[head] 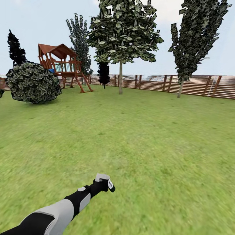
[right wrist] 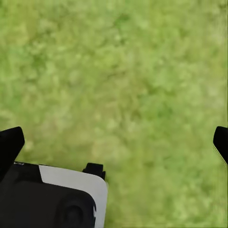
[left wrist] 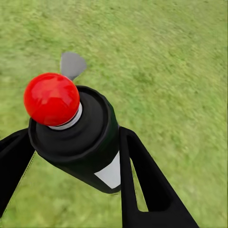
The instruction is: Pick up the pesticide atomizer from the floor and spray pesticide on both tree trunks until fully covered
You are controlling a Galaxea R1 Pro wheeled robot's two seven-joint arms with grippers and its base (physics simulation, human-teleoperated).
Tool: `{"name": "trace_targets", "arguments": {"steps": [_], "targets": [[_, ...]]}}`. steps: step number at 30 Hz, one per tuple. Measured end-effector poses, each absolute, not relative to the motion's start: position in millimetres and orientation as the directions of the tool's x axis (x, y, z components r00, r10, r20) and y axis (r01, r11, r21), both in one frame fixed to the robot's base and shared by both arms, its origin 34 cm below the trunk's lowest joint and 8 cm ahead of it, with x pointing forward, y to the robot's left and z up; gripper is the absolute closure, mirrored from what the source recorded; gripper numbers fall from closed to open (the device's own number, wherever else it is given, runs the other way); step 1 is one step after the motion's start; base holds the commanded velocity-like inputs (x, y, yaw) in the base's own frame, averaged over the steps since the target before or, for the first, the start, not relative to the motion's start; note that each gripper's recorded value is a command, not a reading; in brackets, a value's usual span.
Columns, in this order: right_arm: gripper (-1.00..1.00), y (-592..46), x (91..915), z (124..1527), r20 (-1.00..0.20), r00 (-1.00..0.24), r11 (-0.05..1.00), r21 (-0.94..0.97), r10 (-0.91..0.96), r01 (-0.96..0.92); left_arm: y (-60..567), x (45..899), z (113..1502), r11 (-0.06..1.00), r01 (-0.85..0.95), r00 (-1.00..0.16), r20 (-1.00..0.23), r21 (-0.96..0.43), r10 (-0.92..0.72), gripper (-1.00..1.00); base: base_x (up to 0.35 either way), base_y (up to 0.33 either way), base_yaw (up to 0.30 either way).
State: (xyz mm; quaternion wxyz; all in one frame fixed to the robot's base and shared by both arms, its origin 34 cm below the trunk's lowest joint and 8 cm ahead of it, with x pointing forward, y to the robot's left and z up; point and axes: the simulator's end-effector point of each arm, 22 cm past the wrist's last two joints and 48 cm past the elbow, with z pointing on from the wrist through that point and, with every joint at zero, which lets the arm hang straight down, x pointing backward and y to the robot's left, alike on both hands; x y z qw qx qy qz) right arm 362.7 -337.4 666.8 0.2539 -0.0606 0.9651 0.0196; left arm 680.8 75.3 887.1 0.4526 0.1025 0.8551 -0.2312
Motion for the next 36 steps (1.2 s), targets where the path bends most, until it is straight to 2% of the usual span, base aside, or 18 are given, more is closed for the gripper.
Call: {"name": "trace_targets", "arguments": {"steps": [36], "targets": [[-1.0, -337.6, 362.7, 666.7, -0.492, -0.864, 0.992, 0.006, -0.107, -0.126, 77.0, 680.9, 886.6, 0.873, 0.382, -0.57, -0.821, -0.302, -0.034, 1.0, 0.35, 0.0, 0.0]]}}
